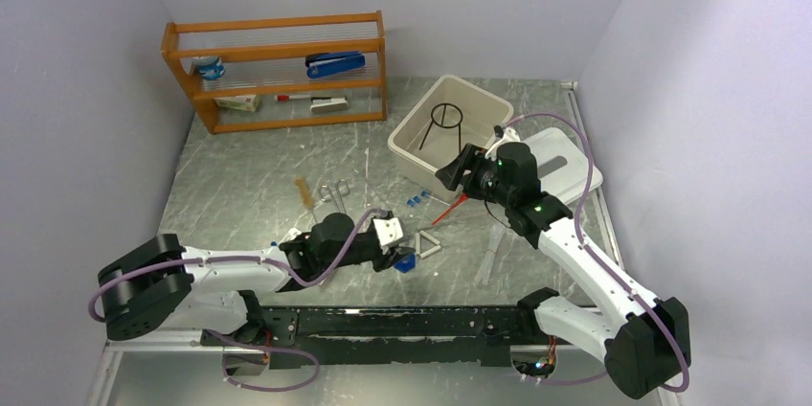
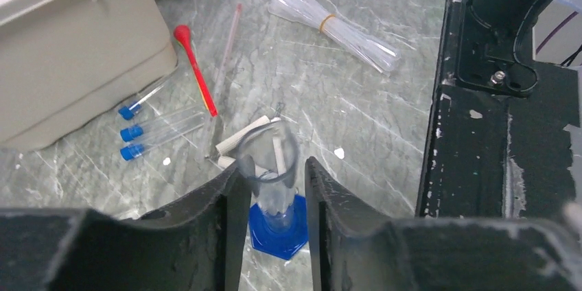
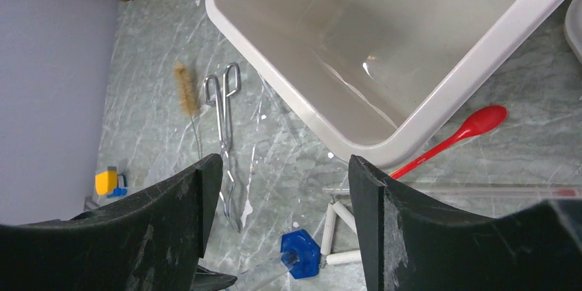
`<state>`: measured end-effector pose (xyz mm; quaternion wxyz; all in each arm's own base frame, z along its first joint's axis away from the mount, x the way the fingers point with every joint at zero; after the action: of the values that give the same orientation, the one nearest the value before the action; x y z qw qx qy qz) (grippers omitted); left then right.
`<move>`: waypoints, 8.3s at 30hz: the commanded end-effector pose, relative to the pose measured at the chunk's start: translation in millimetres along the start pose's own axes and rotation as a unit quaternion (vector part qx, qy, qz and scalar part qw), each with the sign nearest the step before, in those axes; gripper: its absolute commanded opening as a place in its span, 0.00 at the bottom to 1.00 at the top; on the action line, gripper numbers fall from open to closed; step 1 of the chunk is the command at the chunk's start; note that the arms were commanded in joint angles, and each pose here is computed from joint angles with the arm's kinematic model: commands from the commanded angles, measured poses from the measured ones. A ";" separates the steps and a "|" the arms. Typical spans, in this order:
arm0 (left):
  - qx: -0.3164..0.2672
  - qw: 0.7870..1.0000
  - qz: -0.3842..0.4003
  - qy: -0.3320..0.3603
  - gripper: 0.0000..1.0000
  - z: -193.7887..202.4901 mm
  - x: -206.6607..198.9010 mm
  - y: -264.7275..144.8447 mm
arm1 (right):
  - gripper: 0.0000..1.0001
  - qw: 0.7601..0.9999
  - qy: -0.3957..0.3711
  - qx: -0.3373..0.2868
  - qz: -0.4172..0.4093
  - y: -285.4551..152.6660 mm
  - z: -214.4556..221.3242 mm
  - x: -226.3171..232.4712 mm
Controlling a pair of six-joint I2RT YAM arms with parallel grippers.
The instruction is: Organize the chemistry lab equipment
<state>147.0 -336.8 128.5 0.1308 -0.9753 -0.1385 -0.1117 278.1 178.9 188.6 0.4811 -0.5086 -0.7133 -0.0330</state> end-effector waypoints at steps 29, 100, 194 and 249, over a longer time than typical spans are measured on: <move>-0.004 0.958 -0.085 -0.274 0.22 -104.9 108.7 -18.8 | 0.72 0.957 -0.153 0.026 -0.246 -52.7 1.0 91.0; 0.091 0.922 -0.312 -0.209 0.95 -92.7 180.6 -122.0 | 0.25 0.969 -0.036 -0.204 0.137 16.9 -111.0 40.2; 0.379 0.711 -0.445 -0.391 0.64 151.9 139.8 -87.1 | 0.64 0.999 -0.051 0.004 -0.011 6.2 -18.0 30.5; -0.118 0.848 -0.251 -0.451 0.05 -139.6 168.1 -95.7 | 0.80 0.935 -0.052 0.129 -0.327 -7.6 72.7 179.3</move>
<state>259.9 -233.7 265.0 -0.0231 -0.8267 -0.4737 0.3028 219.3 327.3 246.4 0.4827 -0.2143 -0.8488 -0.0256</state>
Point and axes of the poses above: each gripper's point midway between its finger pads, its own y axis out along the fingers, its own x axis along the line the jaws close on, z = x × y, the point moved 1 cm from there along -y, back along the fingers, and after that the axes turned 13 degrees about y, right-handed, at the moved point
